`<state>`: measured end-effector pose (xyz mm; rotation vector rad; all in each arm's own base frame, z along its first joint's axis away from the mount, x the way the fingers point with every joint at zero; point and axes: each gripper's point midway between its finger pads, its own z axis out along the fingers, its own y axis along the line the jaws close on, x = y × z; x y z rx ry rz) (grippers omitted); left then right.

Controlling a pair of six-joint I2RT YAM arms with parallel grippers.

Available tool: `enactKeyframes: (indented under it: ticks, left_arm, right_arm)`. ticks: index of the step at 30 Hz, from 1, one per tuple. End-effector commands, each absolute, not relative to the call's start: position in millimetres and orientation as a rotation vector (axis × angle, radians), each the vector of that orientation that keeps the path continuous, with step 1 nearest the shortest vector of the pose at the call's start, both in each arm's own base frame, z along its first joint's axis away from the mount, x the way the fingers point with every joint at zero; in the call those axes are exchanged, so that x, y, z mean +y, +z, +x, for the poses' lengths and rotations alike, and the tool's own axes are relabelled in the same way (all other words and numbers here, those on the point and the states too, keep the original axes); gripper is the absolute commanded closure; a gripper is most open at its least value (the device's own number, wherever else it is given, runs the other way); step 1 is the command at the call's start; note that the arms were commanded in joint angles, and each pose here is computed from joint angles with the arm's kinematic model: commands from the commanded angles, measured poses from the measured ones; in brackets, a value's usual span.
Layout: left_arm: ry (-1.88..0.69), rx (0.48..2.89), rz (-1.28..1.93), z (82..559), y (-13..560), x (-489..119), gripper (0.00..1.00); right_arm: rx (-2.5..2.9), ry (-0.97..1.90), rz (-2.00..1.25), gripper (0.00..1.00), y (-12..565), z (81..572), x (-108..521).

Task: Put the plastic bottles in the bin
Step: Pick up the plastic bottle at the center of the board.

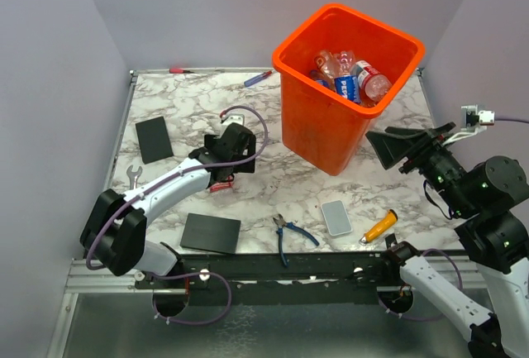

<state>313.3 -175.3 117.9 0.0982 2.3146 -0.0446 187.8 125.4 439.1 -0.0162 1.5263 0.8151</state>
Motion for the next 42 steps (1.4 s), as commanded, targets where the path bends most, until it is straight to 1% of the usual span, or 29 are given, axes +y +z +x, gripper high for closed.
enactKeyframes:
  ticks: [1, 6, 14, 23, 30, 35, 38, 42]
  left_arm:
    - [-0.085, 2.371, -0.100, 312, 115, -157, 0.01]
    - [-0.062, 2.379, -0.172, 312, 117, -151, 0.01]
    - [0.045, 2.424, -0.291, 306, 93, -114, 0.01]
    - [-0.051, 2.523, -0.222, 304, 52, -134, 0.01]
    - [-0.006, 2.546, -0.225, 298, 36, -128, 0.01]
    - [0.003, 2.583, -0.223, 285, 22, -124, 0.08]
    - [-0.025, 2.582, -0.215, 281, 20, -125, 0.14]
    - [-0.119, 2.538, -0.162, 286, 40, -136, 0.30]
  right_arm:
    - [1.476, 0.840, -0.070, 0.25, 444, 178, 128]
    - [1.475, 0.871, -0.068, 0.25, 435, 176, 131]
    - [1.476, 0.898, -0.060, 0.25, 429, 171, 132]
    - [1.484, 0.896, -0.049, 0.25, 426, 172, 131]
    - [1.489, 0.892, -0.039, 0.25, 423, 171, 129]
    - [1.495, 0.892, -0.037, 0.25, 422, 169, 128]
    - [1.501, 0.885, -0.035, 0.26, 421, 168, 127]
    - [1.504, 0.860, -0.045, 0.25, 427, 163, 122]
